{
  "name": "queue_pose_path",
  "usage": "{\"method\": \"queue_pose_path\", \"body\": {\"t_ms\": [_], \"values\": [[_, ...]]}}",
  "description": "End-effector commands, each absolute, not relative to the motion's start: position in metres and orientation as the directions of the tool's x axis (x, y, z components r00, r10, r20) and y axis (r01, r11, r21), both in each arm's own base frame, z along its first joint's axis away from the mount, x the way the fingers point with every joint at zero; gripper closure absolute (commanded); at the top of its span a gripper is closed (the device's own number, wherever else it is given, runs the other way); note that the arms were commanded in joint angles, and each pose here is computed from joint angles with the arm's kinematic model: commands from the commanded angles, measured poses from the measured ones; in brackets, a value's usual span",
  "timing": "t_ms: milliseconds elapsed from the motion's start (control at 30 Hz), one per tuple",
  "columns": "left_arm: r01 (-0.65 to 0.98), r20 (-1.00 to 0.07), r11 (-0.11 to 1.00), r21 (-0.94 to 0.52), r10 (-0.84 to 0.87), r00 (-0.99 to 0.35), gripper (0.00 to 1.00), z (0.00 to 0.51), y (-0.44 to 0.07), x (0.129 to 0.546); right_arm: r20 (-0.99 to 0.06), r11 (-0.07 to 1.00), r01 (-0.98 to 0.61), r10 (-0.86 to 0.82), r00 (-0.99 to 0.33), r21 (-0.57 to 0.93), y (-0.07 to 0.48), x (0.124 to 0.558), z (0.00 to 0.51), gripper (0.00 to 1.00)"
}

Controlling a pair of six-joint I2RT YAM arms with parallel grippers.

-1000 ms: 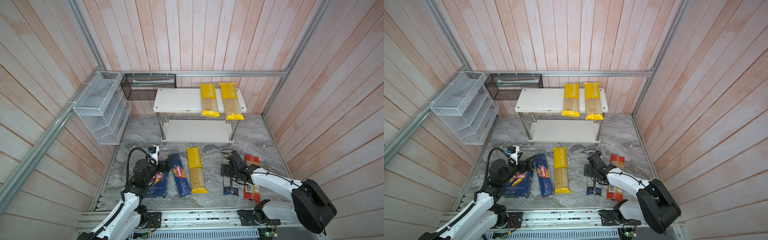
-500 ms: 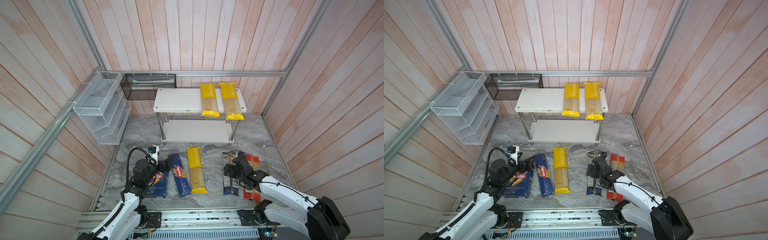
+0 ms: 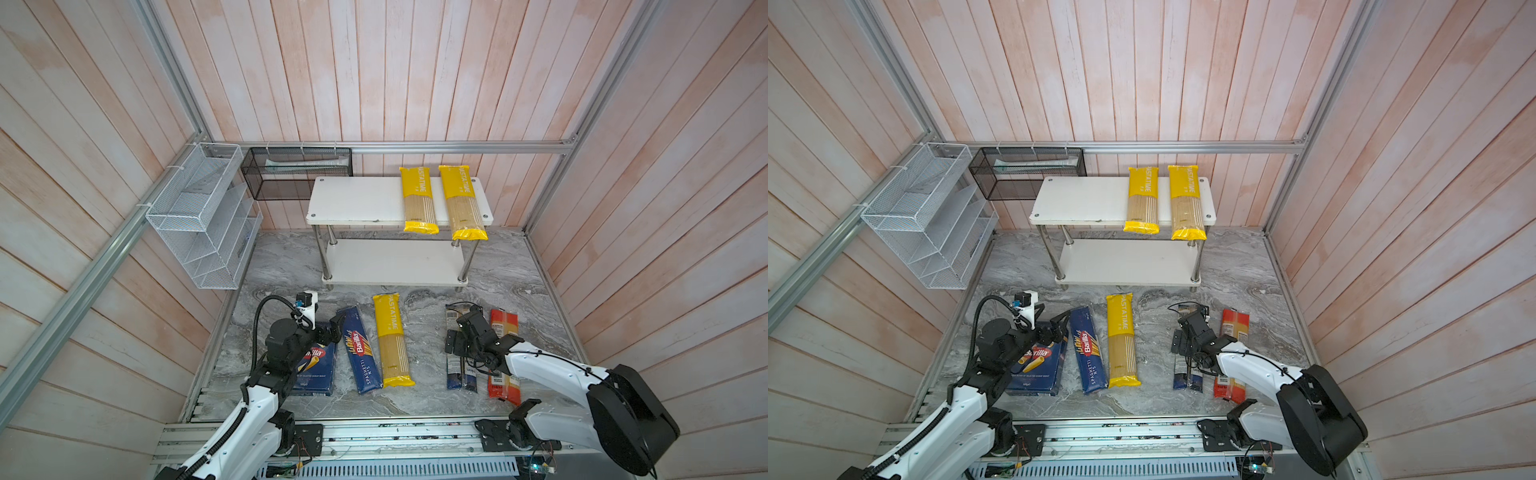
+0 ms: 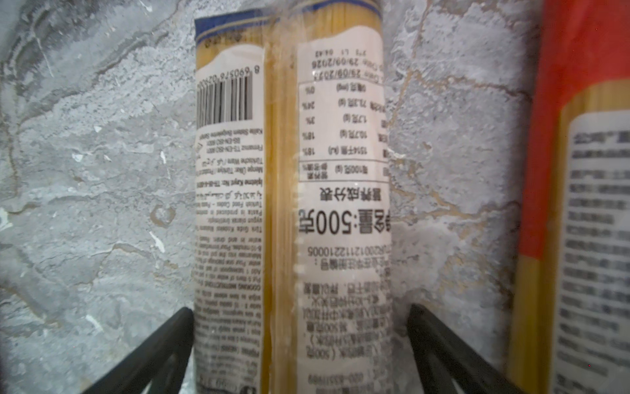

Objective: Place and organize the pasta boxes and bags onto the shelf
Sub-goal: 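Close the right gripper around the clear spaghetti pack's end, then lift the clear spaghetti pack upright off the table with the right gripper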

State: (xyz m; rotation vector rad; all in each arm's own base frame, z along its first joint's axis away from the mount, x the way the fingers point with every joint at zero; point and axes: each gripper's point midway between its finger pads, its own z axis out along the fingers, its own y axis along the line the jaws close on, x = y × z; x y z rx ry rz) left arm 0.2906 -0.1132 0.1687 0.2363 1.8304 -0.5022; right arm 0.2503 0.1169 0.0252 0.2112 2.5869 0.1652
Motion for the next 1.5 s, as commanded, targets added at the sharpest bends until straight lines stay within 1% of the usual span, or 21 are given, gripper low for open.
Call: {"method": "queue_pose_path", "body": {"t_ms": [0,233,433,700,867,1000,1133,1267,1467], "values": [[0.416,-0.953,0.886,-0.204,-0.083,-0.29,0.0,0.178,-0.114,0.292,-0.496,0.975,0.097,0.186,-0.848,0.2,0.129,0.258,0.028,0.02],[0.411,-0.954,0.889,-0.204,-0.086,-0.287,0.0,0.179,-0.112,0.292,-0.482,0.979,0.079,0.161,-0.861,0.187,0.134,0.262,0.021,0.02],[0.412,-0.954,0.888,-0.204,-0.085,-0.288,0.0,0.179,-0.113,0.292,-0.459,0.99,-0.003,0.063,-0.886,0.143,0.15,0.265,0.012,0.02],[0.418,-0.955,0.885,-0.202,-0.084,-0.284,0.0,0.18,-0.114,0.291,-0.493,0.984,-0.059,0.032,-0.869,0.168,0.159,0.266,0.031,0.02],[0.417,-0.955,0.886,-0.202,-0.084,-0.285,0.0,0.179,-0.114,0.291,-0.466,0.98,-0.112,-0.022,-0.884,0.165,0.159,0.251,0.032,0.02],[0.419,-0.955,0.885,-0.202,-0.084,-0.283,0.0,0.179,-0.113,0.29,-0.396,0.987,-0.084,-0.022,-0.918,0.139,0.151,0.235,0.024,0.02],[0.409,-0.956,0.889,-0.203,-0.09,-0.278,0.0,0.18,-0.111,0.29,-0.36,0.994,-0.049,-0.01,-0.933,0.099,0.144,0.223,0.016,0.02],[0.414,-0.956,0.888,-0.202,-0.088,-0.279,0.0,0.18,-0.112,0.29,-0.384,0.998,-0.049,-0.027,-0.923,0.047,0.147,0.22,0.014,0.02],[0.409,-0.955,0.889,-0.204,-0.09,-0.282,0.0,0.179,-0.112,0.291,-0.355,1.0,-0.008,0.001,-0.935,0.022,0.136,0.205,-0.005,0.02]]}}
